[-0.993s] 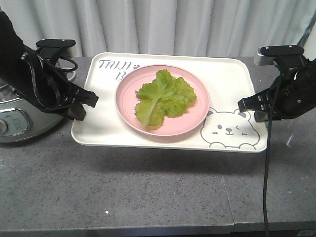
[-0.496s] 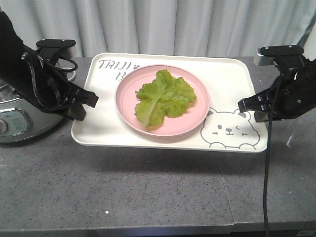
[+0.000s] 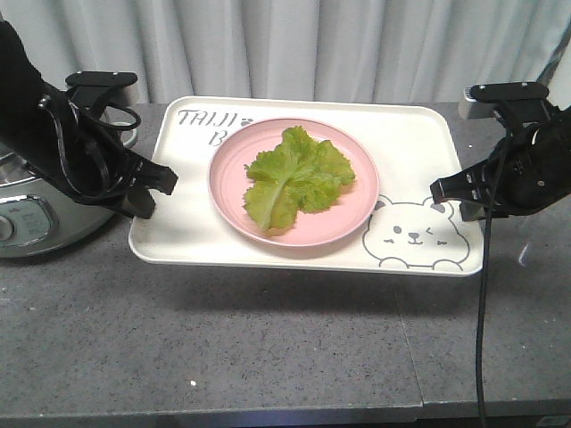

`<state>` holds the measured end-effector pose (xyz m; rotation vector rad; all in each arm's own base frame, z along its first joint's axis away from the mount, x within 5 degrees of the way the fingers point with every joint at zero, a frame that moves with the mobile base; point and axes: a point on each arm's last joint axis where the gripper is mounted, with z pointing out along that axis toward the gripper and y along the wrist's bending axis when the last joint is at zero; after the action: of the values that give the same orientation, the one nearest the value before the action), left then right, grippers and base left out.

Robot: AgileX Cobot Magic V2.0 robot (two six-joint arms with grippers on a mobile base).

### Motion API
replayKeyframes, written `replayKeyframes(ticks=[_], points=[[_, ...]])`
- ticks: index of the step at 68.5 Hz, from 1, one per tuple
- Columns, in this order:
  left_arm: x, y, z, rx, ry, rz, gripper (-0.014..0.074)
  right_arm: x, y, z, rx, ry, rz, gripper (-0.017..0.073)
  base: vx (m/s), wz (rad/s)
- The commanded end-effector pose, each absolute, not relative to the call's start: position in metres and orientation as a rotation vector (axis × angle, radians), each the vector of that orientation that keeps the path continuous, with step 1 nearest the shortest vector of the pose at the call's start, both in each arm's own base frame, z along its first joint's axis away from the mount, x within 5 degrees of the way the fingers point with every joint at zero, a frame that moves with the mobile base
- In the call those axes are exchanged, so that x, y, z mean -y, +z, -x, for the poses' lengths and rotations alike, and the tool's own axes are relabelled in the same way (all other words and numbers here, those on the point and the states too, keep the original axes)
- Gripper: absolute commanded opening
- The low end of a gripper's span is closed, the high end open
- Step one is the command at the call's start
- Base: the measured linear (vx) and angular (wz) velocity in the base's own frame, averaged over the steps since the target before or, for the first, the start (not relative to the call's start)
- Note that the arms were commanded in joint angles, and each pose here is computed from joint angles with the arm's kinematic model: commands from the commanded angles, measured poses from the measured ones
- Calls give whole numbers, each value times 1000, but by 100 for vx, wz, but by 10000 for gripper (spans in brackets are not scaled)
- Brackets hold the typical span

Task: Transfer vegetables to tray and serve
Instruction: 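Hold the tray level and turn the base away from the counter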

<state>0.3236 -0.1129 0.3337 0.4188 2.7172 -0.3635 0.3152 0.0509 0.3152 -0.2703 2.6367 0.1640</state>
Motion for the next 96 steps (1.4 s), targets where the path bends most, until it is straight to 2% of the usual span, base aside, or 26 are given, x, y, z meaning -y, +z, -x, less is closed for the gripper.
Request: replayKeyframes(ticks=[1, 96], points=[[129, 368, -313, -2538, -551, -420, -7, -62, 341, -310, -2511, 259, 312, -6, 0, 0], [129, 368, -313, -2538, -551, -420, -6, -62, 341, -310, -2512, 259, 312, -6, -1, -5]])
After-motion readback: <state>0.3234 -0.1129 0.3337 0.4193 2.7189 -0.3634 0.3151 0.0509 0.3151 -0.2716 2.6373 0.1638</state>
